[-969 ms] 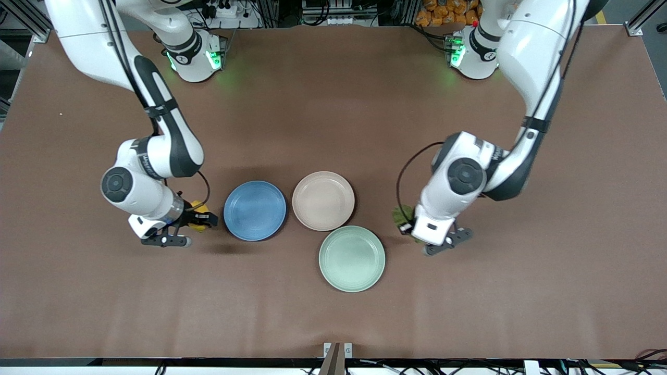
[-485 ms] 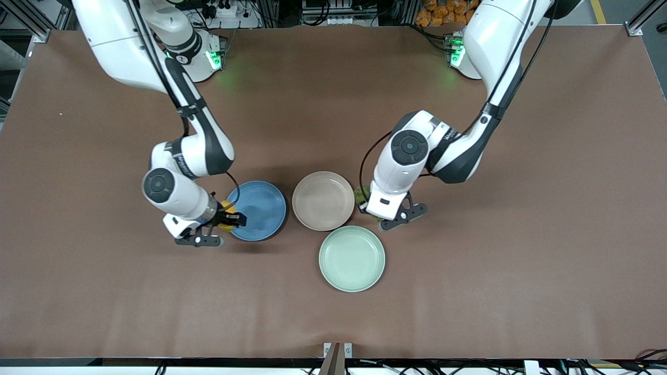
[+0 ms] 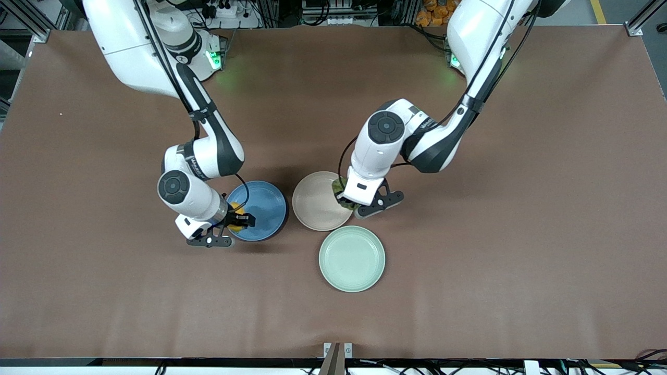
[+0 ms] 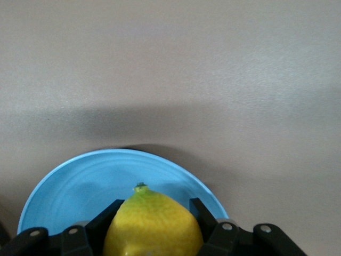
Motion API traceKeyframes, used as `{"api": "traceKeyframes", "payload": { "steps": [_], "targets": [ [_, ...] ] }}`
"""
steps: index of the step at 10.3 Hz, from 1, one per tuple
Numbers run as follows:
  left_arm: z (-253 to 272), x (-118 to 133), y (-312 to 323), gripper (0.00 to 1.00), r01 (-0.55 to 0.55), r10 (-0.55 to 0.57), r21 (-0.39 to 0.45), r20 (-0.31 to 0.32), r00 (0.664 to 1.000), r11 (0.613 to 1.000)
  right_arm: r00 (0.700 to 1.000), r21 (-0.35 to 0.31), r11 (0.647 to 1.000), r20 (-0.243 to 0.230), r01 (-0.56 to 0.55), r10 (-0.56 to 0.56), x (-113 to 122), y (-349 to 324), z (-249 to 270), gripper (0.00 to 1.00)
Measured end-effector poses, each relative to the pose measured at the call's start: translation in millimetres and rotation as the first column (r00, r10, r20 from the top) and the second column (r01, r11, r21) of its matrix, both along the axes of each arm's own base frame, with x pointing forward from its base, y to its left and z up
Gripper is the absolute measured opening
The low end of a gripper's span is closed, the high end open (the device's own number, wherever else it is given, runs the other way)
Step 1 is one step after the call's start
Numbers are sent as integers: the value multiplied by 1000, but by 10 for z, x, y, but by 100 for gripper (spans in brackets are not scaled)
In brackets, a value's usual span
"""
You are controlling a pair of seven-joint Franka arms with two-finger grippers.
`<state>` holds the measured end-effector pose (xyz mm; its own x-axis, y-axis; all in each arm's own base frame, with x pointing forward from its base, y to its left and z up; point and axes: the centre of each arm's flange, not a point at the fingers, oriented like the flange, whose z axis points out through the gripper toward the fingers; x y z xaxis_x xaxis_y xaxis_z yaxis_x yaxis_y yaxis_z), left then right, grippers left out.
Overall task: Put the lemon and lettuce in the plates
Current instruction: 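Lower the lettuce onto the beige plate and open the left gripper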
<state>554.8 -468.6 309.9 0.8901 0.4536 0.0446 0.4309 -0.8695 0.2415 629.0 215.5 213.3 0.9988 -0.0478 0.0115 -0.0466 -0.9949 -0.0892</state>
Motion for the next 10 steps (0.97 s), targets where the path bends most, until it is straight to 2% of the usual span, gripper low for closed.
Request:
{"api": "traceKeyframes", "payload": {
  "steps": [3, 6, 7, 8, 9, 10],
  "targets": [
    [-42, -7, -106, 4, -64, 66, -66, 25, 998, 996, 1000, -1, 1000, 7, -5, 5, -41, 123, -125, 57],
    [-96, -324, -460, 6, -74, 74, -84, 7, 997, 994, 1000, -2, 1000, 11, 6, -6, -65, 188, -204, 57],
    [-137, -415, -547, 12, -65, 66, -75, 9, 998, 995, 1000, -3, 1000, 10, 7, -7, -65, 185, -216, 58],
    [-172, -441, -570, 25, -63, 64, -65, 15, 998, 996, 1000, -3, 1000, 9, 9, -8, -66, 182, -223, 58],
    [-183, -413, -542, 44, -67, 68, -61, 18, 998, 996, 1000, -4, 1000, 8, 10, -10, -67, 181, -230, 68],
    [-182, -371, -504, 57, -74, 76, -61, 21, 997, 995, 1000, -4, 1000, 8, 11, -11, -68, 180, -234, 81]
  ]
}}
